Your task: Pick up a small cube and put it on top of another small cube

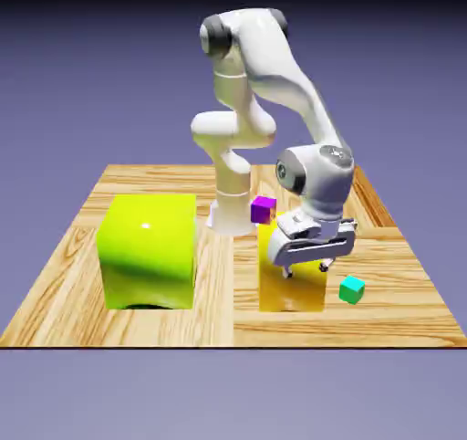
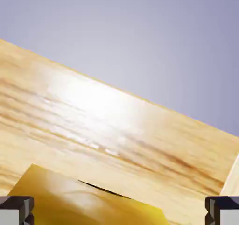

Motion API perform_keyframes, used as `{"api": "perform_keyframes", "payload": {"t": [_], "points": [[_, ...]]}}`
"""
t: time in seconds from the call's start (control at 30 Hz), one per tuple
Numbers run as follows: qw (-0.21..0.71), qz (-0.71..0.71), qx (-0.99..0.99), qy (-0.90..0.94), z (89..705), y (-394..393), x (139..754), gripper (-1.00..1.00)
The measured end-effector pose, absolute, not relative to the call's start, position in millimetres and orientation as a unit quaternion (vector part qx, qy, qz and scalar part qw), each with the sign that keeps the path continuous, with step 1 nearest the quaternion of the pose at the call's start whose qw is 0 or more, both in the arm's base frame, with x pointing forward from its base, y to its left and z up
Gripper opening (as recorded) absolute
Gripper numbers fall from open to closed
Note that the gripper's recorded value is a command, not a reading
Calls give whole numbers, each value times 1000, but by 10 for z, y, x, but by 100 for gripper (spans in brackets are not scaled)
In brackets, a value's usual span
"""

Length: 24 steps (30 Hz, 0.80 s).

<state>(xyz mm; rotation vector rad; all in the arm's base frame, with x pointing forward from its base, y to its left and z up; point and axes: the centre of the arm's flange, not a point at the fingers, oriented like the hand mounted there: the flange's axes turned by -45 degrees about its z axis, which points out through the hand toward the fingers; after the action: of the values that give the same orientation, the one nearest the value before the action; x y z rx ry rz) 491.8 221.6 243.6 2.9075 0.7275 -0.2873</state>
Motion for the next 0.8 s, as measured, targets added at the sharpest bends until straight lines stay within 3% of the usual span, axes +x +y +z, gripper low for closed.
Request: {"api": "perform_keyframes", "payload": {"t": [0.33, 0.4, 0.5, 0.53, 0.6, 0.7, 0.8], "points": [[100, -227, 883, 400, 1776, 3651, 4194, 0], [104, -230, 882, 399, 1739, 3652, 4197, 0], [104, -230, 882, 399, 1115, 3472, 4040, 0], [104, -230, 882, 399, 1103, 3469, 4036, -100], [103, -230, 882, 399, 1103, 3469, 4035, -100], [103, -230, 882, 398, 1727, 3650, 4193, -100], [120, -204, 911, 337, 2258, 3207, 4852, -100]]}}
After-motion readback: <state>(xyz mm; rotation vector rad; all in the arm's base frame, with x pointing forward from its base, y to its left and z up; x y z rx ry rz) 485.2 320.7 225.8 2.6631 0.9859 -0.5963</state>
